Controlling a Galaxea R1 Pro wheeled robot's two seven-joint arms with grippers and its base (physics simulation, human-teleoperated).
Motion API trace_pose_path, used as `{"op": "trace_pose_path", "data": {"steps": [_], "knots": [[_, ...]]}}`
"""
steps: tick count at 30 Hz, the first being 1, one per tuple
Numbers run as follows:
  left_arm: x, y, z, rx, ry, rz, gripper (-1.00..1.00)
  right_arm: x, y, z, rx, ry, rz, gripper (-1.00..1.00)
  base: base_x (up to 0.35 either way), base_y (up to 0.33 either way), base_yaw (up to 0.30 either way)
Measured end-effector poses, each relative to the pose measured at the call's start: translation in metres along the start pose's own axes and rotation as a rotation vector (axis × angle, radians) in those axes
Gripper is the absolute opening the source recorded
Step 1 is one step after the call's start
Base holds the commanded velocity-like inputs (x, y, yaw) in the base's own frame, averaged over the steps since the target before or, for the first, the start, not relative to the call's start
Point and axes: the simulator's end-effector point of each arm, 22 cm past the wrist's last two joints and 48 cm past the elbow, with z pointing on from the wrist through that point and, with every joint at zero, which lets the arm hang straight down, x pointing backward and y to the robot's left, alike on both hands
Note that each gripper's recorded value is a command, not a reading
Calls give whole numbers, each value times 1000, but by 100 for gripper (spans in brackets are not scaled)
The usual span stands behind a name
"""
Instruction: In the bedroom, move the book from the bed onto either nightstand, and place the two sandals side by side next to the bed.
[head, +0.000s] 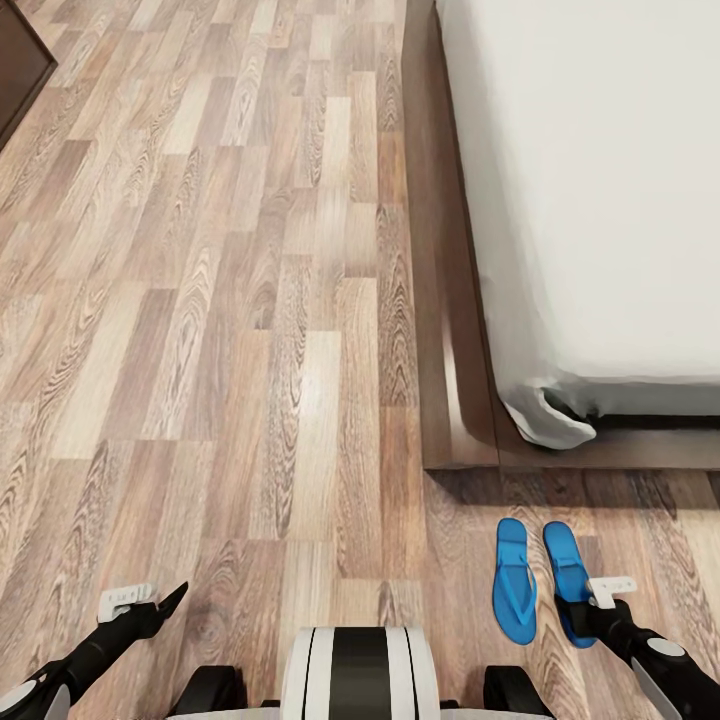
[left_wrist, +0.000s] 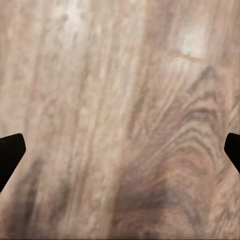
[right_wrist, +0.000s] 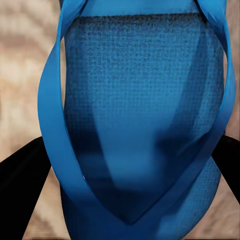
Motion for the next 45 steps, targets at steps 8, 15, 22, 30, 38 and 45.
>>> {"op": "trace_pose_path", "data": {"steps": [8,15,22,30,38,45], "knots": [[0,0,0,0,-1,1,100,0,0,0,0,0,0,-100,0,0,0],[6,1,1,-1,11,-2,100,6,1,3,-1,11,0,-100,0,0,0],[6,2,1,-2,11,-1,100,6,1,3,-1,12,0,-100,0,0,0],[6,2,1,-3,11,-1,100,6,1,3,-1,12,0,100,0,0,0],[6,1,1,-2,11,-1,100,6,1,3,-1,12,0,100,0,0,0],[5,2,1,-2,11,-1,100,6,1,3,-1,12,0,100,0,0,0]]}}
